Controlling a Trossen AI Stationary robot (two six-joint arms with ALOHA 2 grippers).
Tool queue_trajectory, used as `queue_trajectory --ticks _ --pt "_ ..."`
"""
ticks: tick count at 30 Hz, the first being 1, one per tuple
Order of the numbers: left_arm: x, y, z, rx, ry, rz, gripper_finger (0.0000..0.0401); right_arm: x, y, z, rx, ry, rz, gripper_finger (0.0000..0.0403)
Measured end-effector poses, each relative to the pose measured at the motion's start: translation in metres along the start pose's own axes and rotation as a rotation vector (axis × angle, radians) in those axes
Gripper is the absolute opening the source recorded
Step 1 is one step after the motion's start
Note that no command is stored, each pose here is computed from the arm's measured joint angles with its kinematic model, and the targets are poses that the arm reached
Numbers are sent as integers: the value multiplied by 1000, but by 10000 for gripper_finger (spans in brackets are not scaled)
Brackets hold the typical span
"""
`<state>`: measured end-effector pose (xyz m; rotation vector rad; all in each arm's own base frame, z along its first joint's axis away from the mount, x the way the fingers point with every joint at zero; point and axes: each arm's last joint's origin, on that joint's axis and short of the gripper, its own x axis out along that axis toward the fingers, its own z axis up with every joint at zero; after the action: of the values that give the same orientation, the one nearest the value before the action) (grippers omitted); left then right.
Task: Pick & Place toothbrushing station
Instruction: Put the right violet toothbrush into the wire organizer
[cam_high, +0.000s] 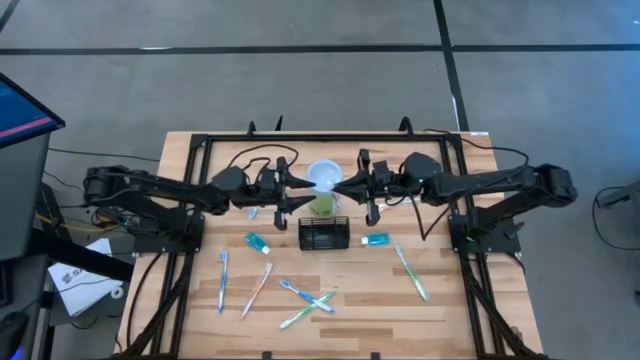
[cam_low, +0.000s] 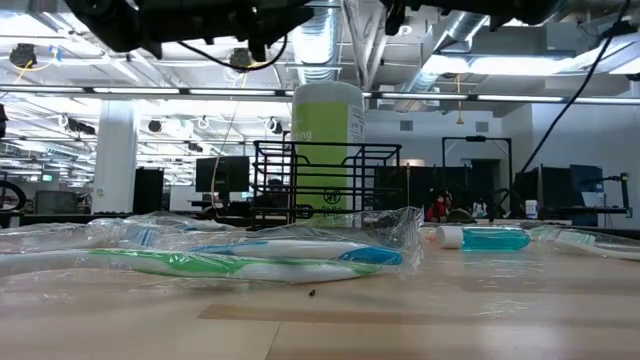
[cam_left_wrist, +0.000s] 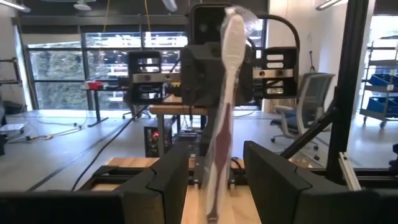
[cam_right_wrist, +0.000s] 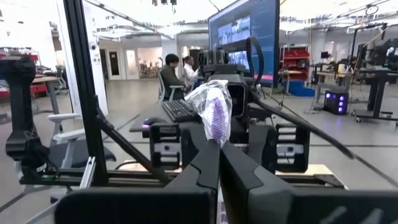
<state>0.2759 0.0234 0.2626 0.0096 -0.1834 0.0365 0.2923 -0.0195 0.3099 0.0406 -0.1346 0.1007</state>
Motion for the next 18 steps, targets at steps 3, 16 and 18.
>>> queue_trajectory --ticks 3,16,18 --pt "5 0 -1 0 1 -13 149 0 0 1 -2 -18 1 0" --pt "24 1 4 8 -19 -24 154 6 -2 -4 -13 -37 1 0" --pt "27 1 2 7 -8 -24 161 6 -2 -6 -11 -22 1 0"
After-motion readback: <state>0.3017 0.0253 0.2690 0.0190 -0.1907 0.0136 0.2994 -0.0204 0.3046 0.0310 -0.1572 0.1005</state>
